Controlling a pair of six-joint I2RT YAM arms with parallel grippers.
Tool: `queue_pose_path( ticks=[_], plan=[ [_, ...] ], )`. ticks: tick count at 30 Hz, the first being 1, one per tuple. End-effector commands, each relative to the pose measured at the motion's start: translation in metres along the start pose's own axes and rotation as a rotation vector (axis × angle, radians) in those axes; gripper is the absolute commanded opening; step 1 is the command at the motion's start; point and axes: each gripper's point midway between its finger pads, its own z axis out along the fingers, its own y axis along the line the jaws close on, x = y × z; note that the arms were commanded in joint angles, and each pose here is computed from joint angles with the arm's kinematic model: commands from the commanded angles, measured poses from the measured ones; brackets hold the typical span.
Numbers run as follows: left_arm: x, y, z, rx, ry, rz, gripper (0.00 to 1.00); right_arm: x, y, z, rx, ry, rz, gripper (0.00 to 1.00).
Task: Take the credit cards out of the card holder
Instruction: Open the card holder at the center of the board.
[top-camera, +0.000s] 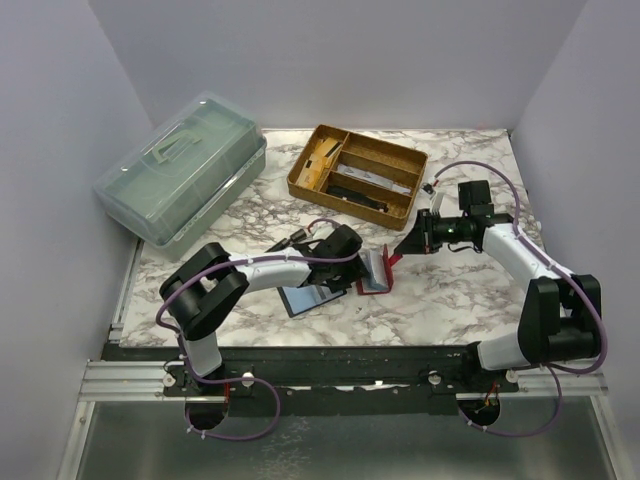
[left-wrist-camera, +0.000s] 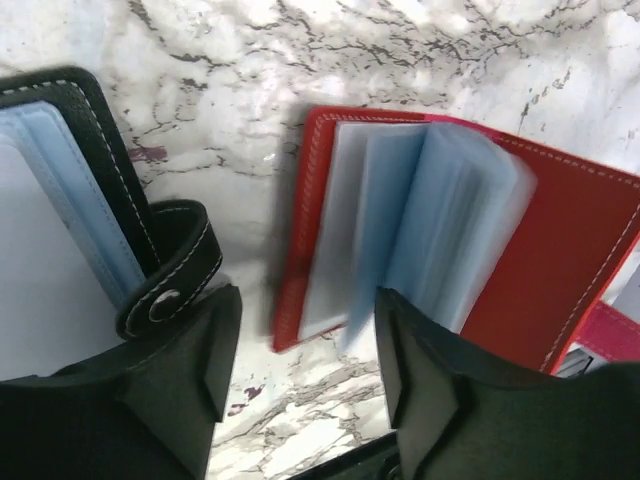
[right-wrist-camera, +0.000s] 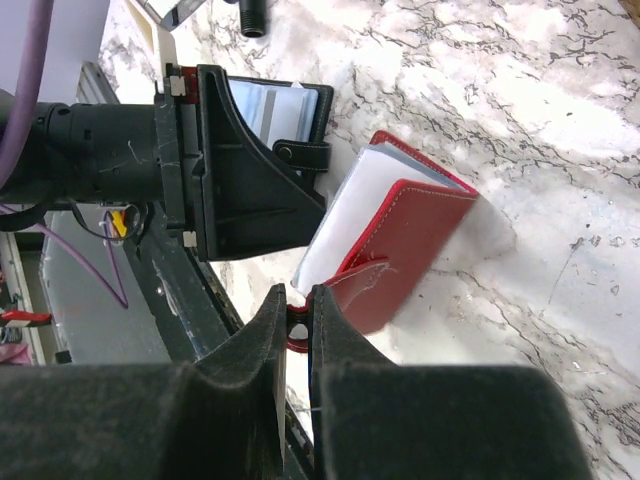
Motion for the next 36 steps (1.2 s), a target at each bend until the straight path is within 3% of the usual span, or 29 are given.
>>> queue_pose_path(
  ticks=[1, 6, 12, 15, 18, 26, 31, 36],
  plan=[
    [-0.004, 0.03, 0.003, -0.102, -0.021, 0.008, 0.52, -0.004, 0.006, -0.002, -0.013, -0.017, -0.028, 0.0],
    [-0.005, 0.019, 0.001, -0.053, -0.015, 0.052, 0.4, 0.003, -0.03, -0.003, 0.17, 0.016, -0.031, 0.0],
    [-0.003, 0.001, 0.003, 0.063, 0.017, 0.069, 0.38, 0.009, -0.056, -0.003, 0.262, 0.091, -0.035, 0.01],
    [-0.007, -0.008, 0.002, 0.103, 0.011, 0.085, 0.38, 0.0, -0.056, -0.007, 0.268, 0.108, -0.088, 0.21],
    [-0.006, -0.021, -0.002, 0.175, 0.032, 0.095, 0.38, -0.006, -0.033, -0.005, 0.175, 0.097, -0.149, 0.34],
    [-0.002, -0.044, -0.001, 0.264, 0.072, 0.127, 0.38, -0.013, -0.083, -0.027, 0.543, 0.1, -0.206, 0.39],
    [0.001, -0.062, -0.002, 0.32, 0.101, 0.141, 0.38, -0.033, -0.052, -0.032, 0.456, 0.028, -0.274, 0.49],
    [0.001, -0.075, -0.006, 0.366, 0.116, 0.141, 0.38, -0.046, -0.016, -0.033, 0.334, -0.032, -0.318, 0.5]
  ],
)
